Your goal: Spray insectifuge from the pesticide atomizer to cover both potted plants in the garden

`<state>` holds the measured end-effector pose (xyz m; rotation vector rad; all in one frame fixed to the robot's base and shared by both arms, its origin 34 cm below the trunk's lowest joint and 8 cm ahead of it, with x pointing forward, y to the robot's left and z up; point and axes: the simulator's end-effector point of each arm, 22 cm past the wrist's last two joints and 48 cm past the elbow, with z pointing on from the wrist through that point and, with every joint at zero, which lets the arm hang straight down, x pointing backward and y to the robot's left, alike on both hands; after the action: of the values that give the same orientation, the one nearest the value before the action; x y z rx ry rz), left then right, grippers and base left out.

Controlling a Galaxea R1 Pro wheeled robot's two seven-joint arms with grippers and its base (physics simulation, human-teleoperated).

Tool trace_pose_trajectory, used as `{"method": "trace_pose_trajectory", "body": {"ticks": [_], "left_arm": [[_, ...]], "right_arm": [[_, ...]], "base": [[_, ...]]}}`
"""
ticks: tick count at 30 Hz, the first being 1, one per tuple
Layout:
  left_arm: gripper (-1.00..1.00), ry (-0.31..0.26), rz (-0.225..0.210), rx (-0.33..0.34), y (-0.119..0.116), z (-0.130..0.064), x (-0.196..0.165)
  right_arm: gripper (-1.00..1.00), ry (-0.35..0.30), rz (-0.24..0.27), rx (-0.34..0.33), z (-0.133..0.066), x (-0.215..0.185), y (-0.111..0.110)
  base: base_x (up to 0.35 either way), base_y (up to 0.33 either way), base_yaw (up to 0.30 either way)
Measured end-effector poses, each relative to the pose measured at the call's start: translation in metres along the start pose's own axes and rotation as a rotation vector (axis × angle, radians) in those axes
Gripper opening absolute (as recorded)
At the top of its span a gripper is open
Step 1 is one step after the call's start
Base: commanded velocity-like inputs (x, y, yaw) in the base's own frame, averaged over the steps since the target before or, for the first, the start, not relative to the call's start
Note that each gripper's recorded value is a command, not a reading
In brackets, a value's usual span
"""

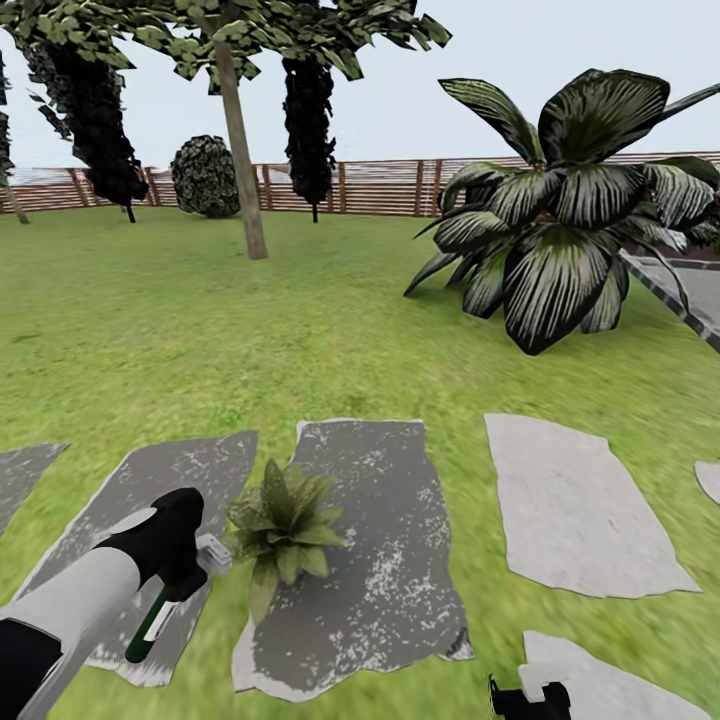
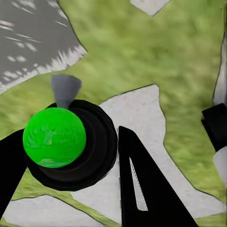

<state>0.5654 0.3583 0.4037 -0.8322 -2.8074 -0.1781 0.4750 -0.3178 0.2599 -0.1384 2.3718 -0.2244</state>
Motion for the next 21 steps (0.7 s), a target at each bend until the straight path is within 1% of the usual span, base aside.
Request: {"method": "trace_pose_trajectory", "body": {"ticks": [4,11,17,21], "left_arm": [[-1.00,0.001,0.000,-0.001,0.0004,0.0003,0.0003],[-1.00,0.001,0.000,-0.002,0.0005,0.0003,0.0004],[-1.00,0.003,0.000,-0.005,0.0011,0.0003,0.0008],[-1.00,0.004,0.001,-0.005,0.0011,0.0005,0.0010]], "right_arm": [[1.00,0.000,0.000,0.000,0.0001,0.0000,0.0002],[1.00,0.000,0.000,-0.001,0.0001,-0.0001,0.0006],[1.00,0.000,0.001,-0.001,0.0000,-0.0002,0.0012],[1.00,0.000,0.001,-0.001,-0.0001,-0.0002,0.0008]], "base": [[0.038,-0.271,0.052],[0.004,-0.273,0.250],[0.104,-0.274,0.262],[0.158,-0.257,0.087]]}}
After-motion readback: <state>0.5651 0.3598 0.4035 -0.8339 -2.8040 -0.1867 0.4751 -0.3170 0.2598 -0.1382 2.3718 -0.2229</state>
